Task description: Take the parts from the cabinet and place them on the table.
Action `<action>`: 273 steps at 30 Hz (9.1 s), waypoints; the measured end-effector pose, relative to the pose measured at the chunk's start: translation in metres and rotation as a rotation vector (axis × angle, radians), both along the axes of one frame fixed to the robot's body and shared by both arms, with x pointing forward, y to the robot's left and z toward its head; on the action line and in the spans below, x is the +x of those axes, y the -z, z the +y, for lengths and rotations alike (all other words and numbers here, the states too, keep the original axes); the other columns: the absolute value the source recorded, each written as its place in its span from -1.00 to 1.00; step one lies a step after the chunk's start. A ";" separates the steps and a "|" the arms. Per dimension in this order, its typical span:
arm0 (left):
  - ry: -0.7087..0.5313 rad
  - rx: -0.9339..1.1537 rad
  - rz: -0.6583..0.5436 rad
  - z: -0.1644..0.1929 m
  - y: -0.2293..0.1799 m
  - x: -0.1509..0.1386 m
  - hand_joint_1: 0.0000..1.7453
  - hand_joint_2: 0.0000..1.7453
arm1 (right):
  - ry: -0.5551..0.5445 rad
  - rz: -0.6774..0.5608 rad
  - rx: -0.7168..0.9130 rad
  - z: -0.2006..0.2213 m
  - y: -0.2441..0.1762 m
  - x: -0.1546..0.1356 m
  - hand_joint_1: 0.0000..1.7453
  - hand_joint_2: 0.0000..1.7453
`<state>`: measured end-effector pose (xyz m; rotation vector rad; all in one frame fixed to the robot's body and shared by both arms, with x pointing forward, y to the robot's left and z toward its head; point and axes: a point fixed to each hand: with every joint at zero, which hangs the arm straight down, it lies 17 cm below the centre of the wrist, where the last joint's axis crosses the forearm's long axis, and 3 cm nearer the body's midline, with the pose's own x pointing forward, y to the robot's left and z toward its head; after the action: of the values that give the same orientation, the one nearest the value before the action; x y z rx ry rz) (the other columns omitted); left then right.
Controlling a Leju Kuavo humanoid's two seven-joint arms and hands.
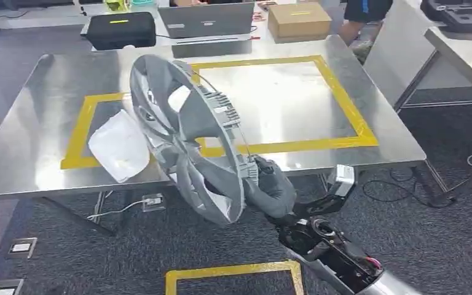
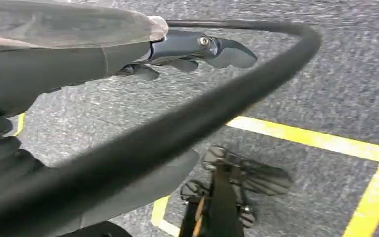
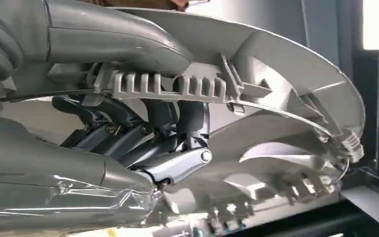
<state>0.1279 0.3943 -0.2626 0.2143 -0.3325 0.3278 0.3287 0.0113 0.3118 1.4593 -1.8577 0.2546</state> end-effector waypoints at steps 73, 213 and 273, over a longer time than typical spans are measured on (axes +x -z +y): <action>0.054 0.006 -0.070 -0.001 -0.005 0.015 -1.00 -1.00 | 1.133 -0.649 -1.824 -0.106 0.201 0.229 -1.00 1.00; 0.016 -0.071 -0.019 -0.050 0.004 0.004 -1.00 -1.00 | 0.837 -0.292 -0.190 -0.110 -0.024 0.026 -1.00 -1.00; 0.009 -0.068 -0.018 -0.046 0.004 0.004 -1.00 -1.00 | 0.853 -0.294 -0.221 -0.107 -0.024 0.025 -1.00 -1.00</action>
<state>0.1317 0.3486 -0.2665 0.1435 -0.3392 0.3318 0.3542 -0.0953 0.3353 0.4108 -2.4169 0.2437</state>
